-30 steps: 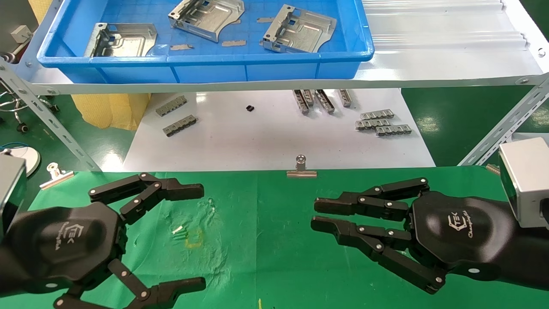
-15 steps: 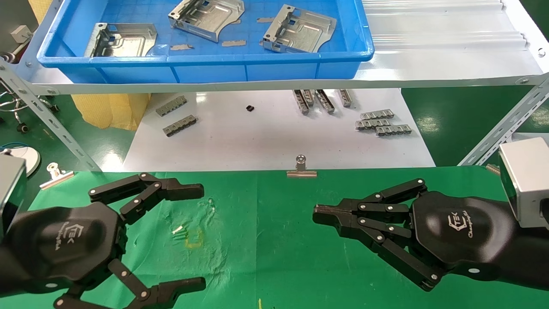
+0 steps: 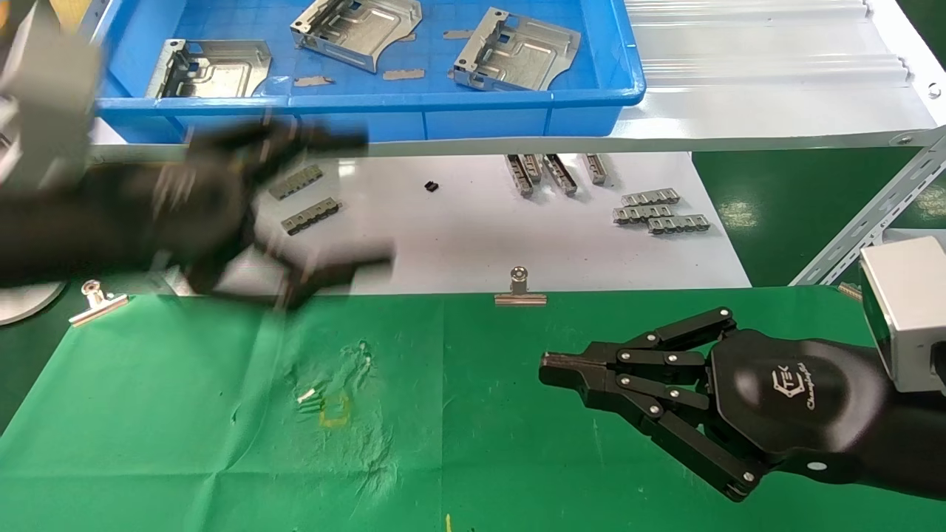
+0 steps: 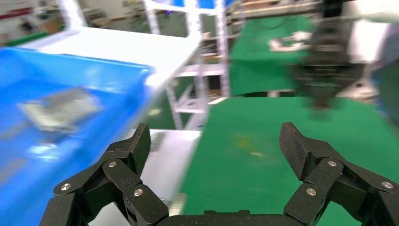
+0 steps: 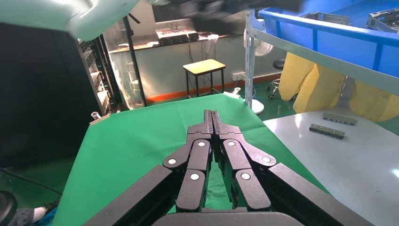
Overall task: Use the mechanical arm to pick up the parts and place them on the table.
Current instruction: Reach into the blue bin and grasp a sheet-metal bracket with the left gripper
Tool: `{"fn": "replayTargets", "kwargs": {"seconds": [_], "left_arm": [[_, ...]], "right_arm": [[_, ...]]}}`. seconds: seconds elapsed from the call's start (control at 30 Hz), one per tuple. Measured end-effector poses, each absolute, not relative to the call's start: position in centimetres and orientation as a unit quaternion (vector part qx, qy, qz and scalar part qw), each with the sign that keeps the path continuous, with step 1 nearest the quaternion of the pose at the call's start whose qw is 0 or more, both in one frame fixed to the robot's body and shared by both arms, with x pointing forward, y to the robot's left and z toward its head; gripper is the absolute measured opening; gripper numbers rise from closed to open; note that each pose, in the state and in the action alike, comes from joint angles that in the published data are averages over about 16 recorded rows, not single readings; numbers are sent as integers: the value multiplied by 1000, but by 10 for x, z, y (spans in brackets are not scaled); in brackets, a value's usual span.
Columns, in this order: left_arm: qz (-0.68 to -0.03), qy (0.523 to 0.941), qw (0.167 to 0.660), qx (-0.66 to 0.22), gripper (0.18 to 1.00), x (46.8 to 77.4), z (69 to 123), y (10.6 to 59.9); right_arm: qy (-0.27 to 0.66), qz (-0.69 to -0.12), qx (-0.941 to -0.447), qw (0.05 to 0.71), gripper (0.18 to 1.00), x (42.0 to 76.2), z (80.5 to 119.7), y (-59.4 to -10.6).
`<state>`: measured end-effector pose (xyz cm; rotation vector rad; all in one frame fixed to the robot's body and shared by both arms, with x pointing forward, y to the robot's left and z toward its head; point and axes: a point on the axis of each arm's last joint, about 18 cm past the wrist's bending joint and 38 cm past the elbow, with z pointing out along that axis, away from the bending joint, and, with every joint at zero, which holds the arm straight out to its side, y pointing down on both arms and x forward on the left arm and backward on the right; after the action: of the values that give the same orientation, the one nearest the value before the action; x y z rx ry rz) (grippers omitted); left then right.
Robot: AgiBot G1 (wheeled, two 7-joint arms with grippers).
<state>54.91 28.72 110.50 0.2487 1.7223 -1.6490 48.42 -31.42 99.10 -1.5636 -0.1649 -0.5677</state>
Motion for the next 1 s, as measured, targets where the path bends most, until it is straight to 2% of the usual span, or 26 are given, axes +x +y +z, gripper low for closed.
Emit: {"fn": "replayTargets", "kwargs": {"seconds": [0.27, 0.47, 0.73, 1.0], "left_arm": [[-632, 634, 447, 9, 1001, 621, 1191, 272], [-611, 614, 494, -77, 1001, 663, 1225, 265], [-581, 607, 517, -163, 1001, 696, 1229, 260], [-570, 601, 521, -206, 995, 709, 1225, 260]], "right_arm": [[-73, -252, -694, 671, 191, 484, 991, -314], [-73, -252, -694, 671, 191, 484, 991, -314], [-73, -252, -694, 671, 191, 484, 991, -314], [-73, -252, -694, 671, 191, 484, 991, -314]]}}
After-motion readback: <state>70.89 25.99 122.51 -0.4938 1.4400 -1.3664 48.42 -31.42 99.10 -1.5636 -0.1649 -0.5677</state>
